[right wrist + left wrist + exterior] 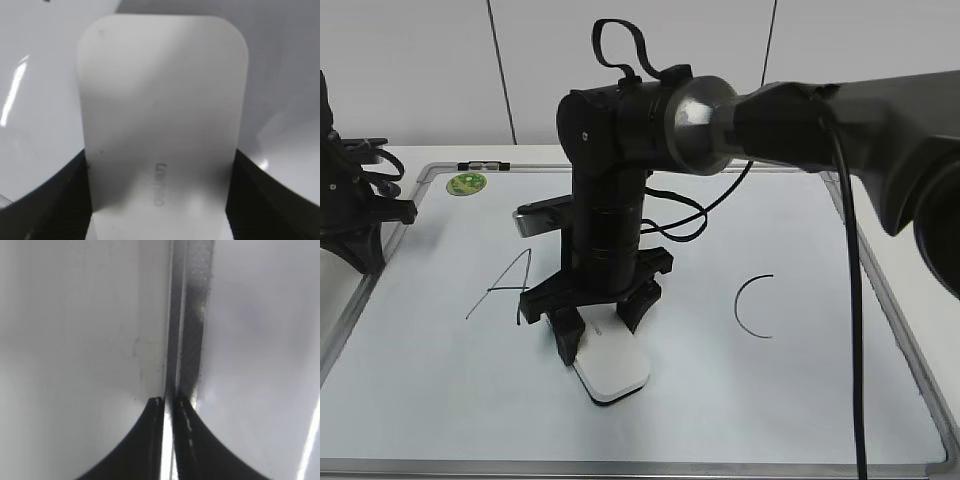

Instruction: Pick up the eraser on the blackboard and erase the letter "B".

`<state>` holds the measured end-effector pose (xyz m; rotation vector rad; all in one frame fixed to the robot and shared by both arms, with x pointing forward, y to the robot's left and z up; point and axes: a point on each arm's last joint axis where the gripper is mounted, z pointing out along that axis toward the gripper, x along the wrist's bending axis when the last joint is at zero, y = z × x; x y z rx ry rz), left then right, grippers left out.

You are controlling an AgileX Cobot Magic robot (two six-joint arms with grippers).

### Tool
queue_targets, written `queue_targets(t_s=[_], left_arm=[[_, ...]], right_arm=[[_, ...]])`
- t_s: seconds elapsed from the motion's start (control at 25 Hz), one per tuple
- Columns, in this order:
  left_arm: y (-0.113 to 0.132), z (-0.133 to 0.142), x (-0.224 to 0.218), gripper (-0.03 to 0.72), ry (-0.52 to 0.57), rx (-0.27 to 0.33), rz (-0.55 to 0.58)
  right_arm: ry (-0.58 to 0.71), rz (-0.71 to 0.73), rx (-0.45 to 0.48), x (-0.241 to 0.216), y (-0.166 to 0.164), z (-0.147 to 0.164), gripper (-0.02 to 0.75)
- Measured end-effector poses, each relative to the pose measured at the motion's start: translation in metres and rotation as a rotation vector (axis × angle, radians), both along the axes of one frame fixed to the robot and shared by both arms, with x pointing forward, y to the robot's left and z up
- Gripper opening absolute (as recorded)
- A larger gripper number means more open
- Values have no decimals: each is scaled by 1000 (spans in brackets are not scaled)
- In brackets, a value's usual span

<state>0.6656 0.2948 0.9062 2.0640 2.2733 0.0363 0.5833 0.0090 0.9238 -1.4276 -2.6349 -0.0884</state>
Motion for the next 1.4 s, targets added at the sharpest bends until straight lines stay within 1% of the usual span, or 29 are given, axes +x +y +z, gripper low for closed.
queue_targets(t_s=[0.24, 0.48, 0.56, 0.6, 0.64, 0.68, 0.72, 0.76, 0.8, 0.84, 0.88, 1.0, 1.08, 1.2, 1.4], left_arm=[[0, 0, 0, 25, 0, -1, -1], [0, 0, 0, 25, 0, -5, 1], [0, 0, 0, 25, 0, -5, 1], [0, 0, 0, 25, 0, -5, 1], [0, 0, 0, 25, 0, -5, 0], [-1, 0, 0, 25, 0, -6, 1], [-1, 0, 0, 25, -2, -6, 1], [-1, 0, 0, 25, -2, -6, 1], [-1, 0, 0, 25, -2, -6, 1], [-1, 0, 0, 25, -2, -6, 1], [-1, 0, 0, 25, -2, -6, 1], [-1, 0, 0, 25, -2, -6, 1], [-1, 0, 0, 25, -2, -6, 1], [-1, 0, 0, 25, -2, -6, 1], [-1, 0, 0, 25, -2, -6, 1]], right_arm=[[-7, -93, -7, 27, -34, 1, 521], [-33, -109, -9, 34, -44, 10, 521], [-102, -103, -14, 39, -48, 28, 521], [-161, -115, -21, 43, -53, 45, 521], [-187, -123, -23, 45, -56, 53, 521], [-248, -155, -34, 50, -68, 72, 521], [-286, -186, -39, 54, -79, 85, 521], [-300, -212, -43, 58, -87, 90, 521], [-328, -263, -52, 66, -108, 100, 521], [-333, -283, -54, 69, -116, 103, 521], [-338, -336, -64, 77, -137, 106, 521], [-336, -435, -82, 91, -179, 108, 521], [-331, -480, -86, 95, -198, 108, 521], [-295, -523, -88, 95, -215, 102, 521], [-196, -565, -121, 88, -240, 76, 521]])
